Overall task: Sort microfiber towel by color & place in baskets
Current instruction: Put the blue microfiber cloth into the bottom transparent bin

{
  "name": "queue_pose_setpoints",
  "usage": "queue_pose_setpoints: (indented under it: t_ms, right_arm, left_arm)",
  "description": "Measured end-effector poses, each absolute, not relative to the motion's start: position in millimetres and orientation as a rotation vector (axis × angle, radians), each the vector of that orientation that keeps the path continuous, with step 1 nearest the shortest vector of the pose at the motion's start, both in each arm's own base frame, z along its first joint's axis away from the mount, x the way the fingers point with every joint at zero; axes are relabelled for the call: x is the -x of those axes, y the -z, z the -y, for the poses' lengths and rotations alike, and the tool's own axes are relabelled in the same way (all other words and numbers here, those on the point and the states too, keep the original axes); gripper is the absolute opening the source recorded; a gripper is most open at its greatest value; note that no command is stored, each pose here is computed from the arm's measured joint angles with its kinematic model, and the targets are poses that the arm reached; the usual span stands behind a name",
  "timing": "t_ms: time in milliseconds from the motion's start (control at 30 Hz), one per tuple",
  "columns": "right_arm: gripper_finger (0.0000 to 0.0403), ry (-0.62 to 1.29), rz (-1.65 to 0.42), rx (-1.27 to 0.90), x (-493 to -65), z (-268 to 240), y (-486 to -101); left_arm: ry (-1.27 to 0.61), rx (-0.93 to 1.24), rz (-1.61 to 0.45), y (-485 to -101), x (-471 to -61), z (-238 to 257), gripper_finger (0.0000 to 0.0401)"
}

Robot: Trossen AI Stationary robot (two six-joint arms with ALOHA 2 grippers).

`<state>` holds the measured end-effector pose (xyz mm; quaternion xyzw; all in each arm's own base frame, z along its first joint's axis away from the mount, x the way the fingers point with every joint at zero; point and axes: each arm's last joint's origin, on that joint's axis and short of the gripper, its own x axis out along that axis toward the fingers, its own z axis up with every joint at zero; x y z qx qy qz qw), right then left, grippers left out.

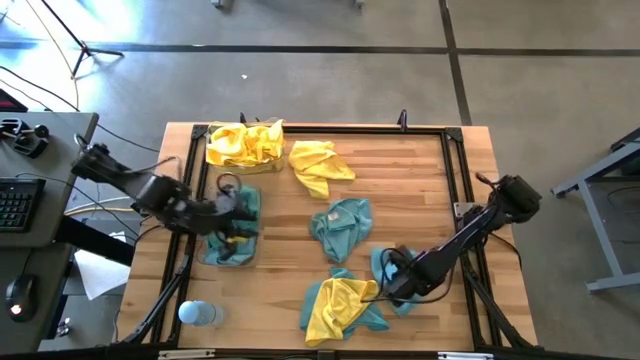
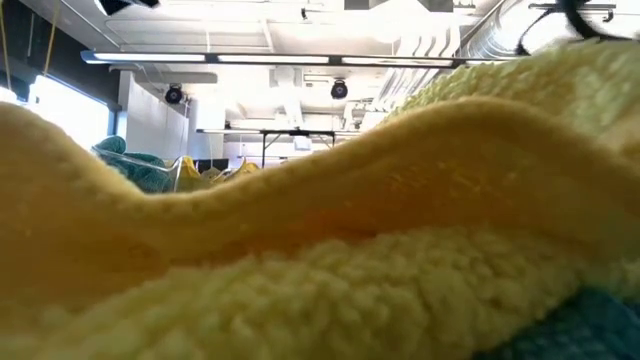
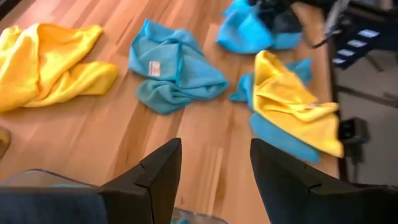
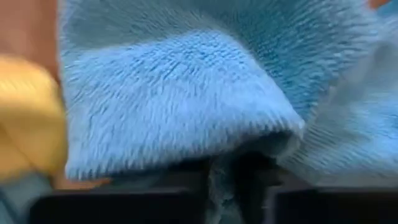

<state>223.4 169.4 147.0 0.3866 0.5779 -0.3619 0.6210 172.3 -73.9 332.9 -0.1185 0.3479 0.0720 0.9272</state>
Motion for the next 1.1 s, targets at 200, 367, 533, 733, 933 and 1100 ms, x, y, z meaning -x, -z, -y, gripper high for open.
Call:
queue_pose_setpoints:
  t_ms: [200, 367, 533, 733, 933, 1100]
  right_arm:
    - [0.0033, 0.861, -1.079, -0.733, -242.8, -166.6, -222.1]
    - [0.001, 0.724, -0.872, -0.517, -268.7, -157.2, -289.0]
    - [0.0006, 0.536, -0.82, -0.33, -298.4, -134.5, -329.1]
    - [0.0003, 0.293, -0.784, -0.192, -333.4, -100.5, -335.9]
    - [0.0002, 0.176, -0.69, -0.06, -352.0, -78.9, -338.8]
    - [0.0001, 0.025, -0.593, 0.019, -362.6, -70.2, -348.2]
  left_arm:
    - [-0.1, 0.27, -0.651, -344.8, -150.8, 68.1, 0.0179]
    - [-0.114, 0.256, -0.659, -342.5, -154.6, 69.8, 0.0179]
    - [-0.115, 0.16, -0.632, -338.5, -171.5, 77.6, 0.0179]
    - [-0.089, 0.032, -0.521, -335.4, -208.4, 90.6, 0.0179]
    - [-0.145, 0.055, -0.438, -327.0, -245.4, 90.4, 0.0179]
    - [-0.193, 0.109, -0.363, -321.6, -271.1, 83.9, 0.0179]
